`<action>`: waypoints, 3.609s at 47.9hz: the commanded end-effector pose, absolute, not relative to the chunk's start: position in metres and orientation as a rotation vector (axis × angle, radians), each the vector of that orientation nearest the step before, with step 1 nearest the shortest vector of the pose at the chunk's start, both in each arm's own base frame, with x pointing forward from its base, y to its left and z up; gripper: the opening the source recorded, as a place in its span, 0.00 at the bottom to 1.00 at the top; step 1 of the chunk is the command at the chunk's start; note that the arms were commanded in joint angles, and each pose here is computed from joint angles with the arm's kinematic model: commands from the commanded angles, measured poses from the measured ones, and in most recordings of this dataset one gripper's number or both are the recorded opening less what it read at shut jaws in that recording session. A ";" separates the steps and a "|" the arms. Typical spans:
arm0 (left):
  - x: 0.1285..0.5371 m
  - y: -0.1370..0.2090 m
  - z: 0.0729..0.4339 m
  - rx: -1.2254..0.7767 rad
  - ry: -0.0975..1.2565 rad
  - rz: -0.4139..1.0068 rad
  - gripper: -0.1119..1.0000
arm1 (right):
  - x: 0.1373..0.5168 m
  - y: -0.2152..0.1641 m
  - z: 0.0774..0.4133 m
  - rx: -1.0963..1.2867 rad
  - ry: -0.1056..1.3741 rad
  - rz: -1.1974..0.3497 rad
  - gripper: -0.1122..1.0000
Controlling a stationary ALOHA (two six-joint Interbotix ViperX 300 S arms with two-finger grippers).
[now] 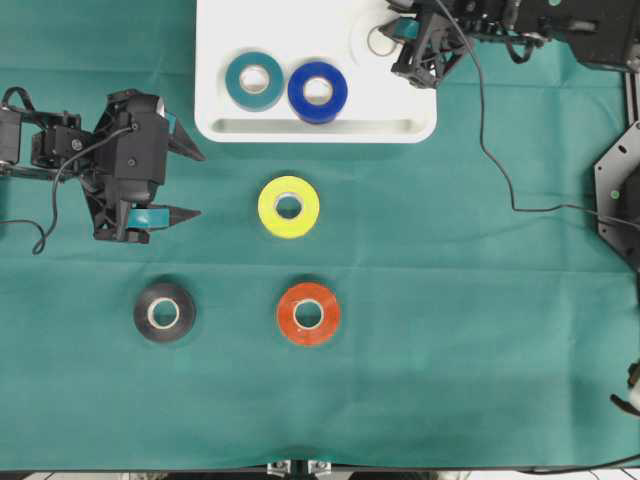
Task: Put the tape alternately from left to right into the white case.
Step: 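Lift the white tape and carry it into the tray's right corner, then release the white tape and pull the right gripper back, then move the left gripper down onto the black tape roll and grasp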
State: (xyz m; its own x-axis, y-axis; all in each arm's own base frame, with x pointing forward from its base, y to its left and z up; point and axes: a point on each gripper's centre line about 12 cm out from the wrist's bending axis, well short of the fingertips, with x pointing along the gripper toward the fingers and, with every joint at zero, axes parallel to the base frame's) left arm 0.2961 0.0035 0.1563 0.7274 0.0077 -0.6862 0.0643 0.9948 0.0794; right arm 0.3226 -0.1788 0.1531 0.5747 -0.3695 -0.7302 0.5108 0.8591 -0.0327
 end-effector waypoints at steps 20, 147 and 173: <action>0.294 0.003 0.156 0.098 0.750 -0.032 0.84 | 0.332 -0.193 0.157 0.192 0.781 -0.537 0.34; 0.295 -0.001 0.157 0.100 0.745 -0.043 0.84 | 0.347 -0.005 0.166 -0.001 0.783 -0.056 0.80; 0.294 -0.001 0.156 0.100 0.748 -0.043 0.84 | 0.343 0.003 0.162 -0.010 0.797 -0.035 0.80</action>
State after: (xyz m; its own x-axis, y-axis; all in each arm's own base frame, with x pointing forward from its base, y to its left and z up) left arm 0.2955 -0.0006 0.1556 0.7274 -0.0023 -0.6862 0.0760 0.9941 0.0772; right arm 0.3399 0.0011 0.1493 0.6662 -0.0416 -0.7446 0.0316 0.9991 -0.0275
